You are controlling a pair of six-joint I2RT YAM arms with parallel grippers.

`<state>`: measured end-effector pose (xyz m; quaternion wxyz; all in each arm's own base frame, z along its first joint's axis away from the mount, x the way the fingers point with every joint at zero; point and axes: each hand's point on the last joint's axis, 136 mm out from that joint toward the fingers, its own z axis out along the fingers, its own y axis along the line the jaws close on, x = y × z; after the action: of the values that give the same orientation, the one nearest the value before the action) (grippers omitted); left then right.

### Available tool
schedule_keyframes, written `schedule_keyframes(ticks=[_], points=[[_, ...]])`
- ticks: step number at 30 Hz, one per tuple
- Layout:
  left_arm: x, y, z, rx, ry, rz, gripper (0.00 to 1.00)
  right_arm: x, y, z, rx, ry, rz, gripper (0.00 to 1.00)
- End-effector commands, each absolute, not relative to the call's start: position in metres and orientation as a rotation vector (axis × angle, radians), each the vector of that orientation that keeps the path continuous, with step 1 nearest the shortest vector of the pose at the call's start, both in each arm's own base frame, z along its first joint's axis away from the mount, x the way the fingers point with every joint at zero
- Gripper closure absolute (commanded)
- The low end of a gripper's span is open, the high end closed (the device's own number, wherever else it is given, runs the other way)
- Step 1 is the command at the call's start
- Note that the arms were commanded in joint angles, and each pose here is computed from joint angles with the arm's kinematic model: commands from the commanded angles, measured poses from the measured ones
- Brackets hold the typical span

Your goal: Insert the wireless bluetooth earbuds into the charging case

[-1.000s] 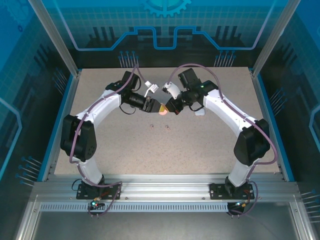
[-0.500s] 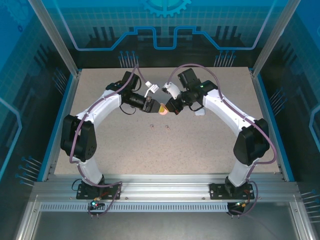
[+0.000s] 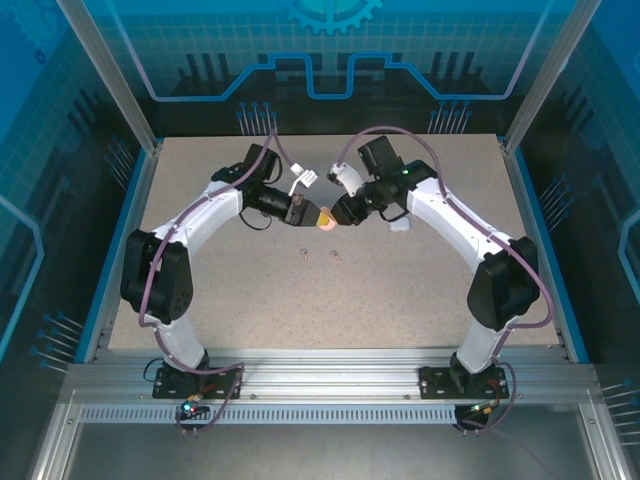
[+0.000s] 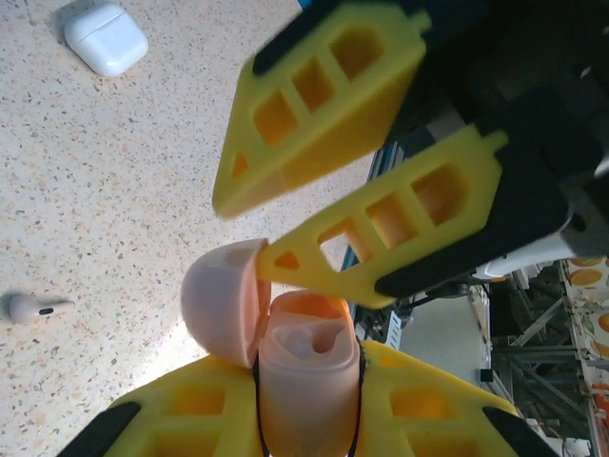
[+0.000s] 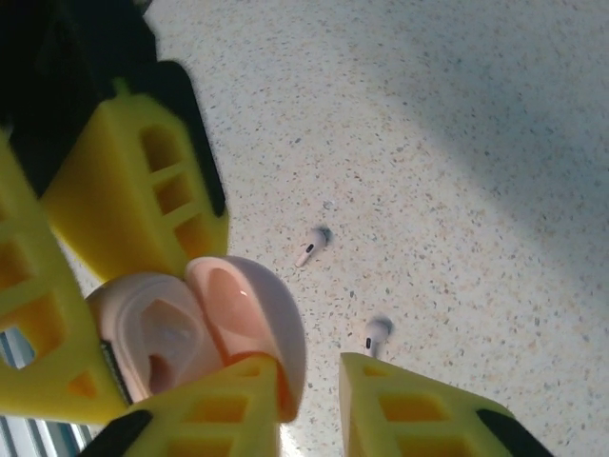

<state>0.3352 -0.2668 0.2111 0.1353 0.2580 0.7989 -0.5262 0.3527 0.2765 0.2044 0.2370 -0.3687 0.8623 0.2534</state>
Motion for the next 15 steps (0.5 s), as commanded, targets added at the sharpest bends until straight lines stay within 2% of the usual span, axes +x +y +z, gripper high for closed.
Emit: schedule_keyframes(ticks=[1,7,10,15], points=[[0.328,-0.264,0.212,0.739,2.303,-1.512,1.00,0.359,0.267,0.252,-0.907,2.258,0.750,0.67],[0.340,-0.251,0.213,0.658,2.269,-1.373,1.00,0.341,0.238,0.285,-0.763,2.228,0.821,0.48],[0.348,-0.243,0.222,0.610,2.212,-1.268,1.00,0.335,0.226,0.281,-0.662,2.277,0.807,0.40],[0.360,-0.227,0.245,0.535,2.055,-1.078,1.00,0.335,0.222,0.248,-0.501,2.422,0.753,0.39]])
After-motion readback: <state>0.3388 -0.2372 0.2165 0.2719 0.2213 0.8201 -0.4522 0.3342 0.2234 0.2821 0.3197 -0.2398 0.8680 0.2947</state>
